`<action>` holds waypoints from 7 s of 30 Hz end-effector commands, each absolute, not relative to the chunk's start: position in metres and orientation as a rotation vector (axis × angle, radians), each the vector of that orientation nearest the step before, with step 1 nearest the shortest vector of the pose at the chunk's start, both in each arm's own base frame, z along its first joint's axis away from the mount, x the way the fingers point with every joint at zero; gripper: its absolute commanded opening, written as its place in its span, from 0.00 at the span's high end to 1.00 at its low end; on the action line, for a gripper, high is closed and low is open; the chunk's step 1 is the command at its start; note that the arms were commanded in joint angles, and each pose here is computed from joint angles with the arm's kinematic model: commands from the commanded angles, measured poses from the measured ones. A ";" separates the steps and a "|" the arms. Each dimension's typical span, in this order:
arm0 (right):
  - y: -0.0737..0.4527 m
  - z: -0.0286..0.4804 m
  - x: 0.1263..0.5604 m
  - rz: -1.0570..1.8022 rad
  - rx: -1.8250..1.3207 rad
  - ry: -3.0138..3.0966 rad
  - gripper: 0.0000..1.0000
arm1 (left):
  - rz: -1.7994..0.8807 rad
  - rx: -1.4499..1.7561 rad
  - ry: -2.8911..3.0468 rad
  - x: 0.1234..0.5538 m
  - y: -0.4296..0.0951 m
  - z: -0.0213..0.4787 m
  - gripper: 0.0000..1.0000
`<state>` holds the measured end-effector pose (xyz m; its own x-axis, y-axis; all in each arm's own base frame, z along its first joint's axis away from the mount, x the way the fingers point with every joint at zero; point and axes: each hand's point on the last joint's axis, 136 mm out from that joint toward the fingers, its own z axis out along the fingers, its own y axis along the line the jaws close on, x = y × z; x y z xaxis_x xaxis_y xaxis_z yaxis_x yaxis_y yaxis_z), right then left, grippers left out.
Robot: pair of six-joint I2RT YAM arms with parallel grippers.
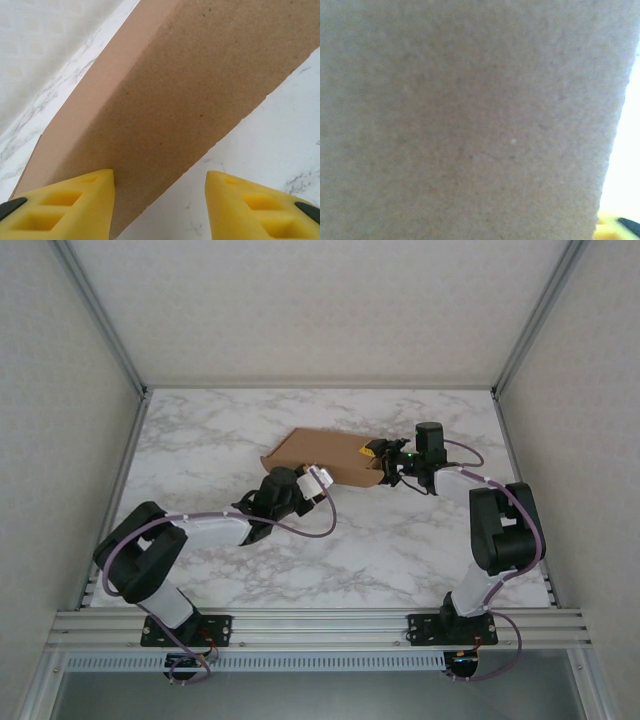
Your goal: Fold the paper box
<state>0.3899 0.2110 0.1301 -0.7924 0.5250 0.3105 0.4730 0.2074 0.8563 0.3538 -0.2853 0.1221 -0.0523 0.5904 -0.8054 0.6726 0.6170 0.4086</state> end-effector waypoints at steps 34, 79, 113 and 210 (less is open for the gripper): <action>0.221 0.179 0.375 1.763 0.792 2.409 0.52 | -0.014 1.278 1.658 0.352 -0.278 0.165 0.33; 0.245 0.240 0.357 1.995 0.651 2.325 0.45 | 0.582 1.215 1.279 0.375 -0.254 0.194 0.43; 0.220 0.246 0.333 1.773 0.635 2.383 0.18 | 0.517 1.375 1.495 0.379 -0.256 0.223 0.66; 0.212 0.278 0.319 1.817 0.687 2.273 0.23 | 0.603 1.235 1.348 0.357 -0.250 0.235 0.63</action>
<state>0.3227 0.2208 0.2733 -0.8765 0.4246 0.2270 0.2973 0.1063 0.9489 0.3579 -0.2474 0.2388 0.2256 0.9093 -0.3496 0.2227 0.3013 0.9272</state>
